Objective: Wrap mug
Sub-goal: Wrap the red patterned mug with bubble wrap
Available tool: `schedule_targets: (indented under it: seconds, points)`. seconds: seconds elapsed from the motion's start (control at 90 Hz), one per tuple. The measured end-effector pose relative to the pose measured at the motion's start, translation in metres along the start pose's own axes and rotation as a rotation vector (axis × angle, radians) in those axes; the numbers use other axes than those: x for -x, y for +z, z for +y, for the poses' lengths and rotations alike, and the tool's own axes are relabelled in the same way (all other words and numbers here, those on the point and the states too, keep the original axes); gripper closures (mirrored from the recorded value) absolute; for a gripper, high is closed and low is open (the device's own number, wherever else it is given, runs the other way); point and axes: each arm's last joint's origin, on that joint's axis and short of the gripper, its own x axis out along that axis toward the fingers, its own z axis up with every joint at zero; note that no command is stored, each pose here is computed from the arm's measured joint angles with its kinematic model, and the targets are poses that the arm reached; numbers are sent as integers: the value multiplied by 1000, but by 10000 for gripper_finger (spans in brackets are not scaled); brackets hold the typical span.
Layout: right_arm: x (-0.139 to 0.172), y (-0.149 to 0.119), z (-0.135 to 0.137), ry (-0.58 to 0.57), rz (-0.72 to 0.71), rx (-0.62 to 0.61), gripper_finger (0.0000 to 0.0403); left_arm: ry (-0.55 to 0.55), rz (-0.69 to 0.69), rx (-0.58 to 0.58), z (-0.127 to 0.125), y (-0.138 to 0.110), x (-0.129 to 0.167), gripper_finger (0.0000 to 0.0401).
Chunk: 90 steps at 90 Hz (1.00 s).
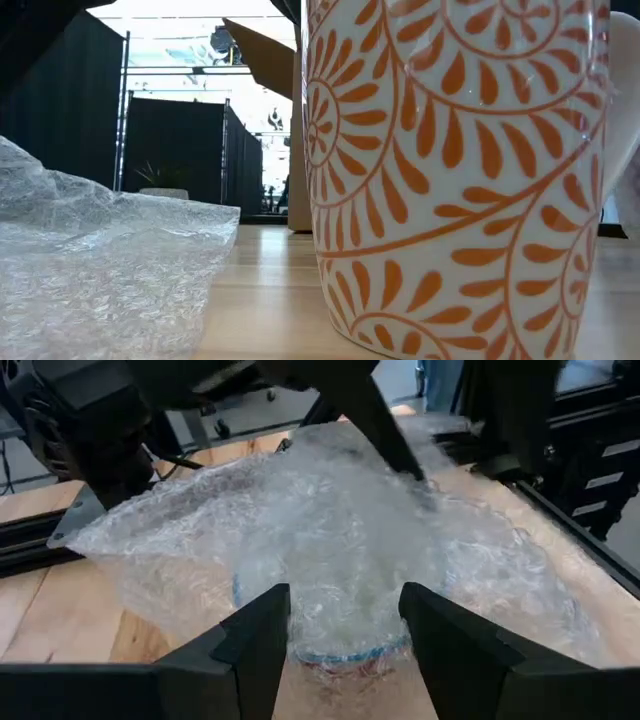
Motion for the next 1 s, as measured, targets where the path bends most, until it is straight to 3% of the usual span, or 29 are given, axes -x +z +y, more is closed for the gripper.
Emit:
schedule_targets:
  seconds: [0.167, 0.611, 1.0]
  points:
    - [-4, 0, -3, -78, -59, 49, 236, 0, -1, 0, 0, 0, 0, 215]
    - [-57, -9, 1, -259, 36, 192, 236, 4, -2, 1, 0, 0, 0, 215]
    - [-66, -7, -3, -289, 48, 152, 236, 5, -5, 2, 1, 0, 0, 215]
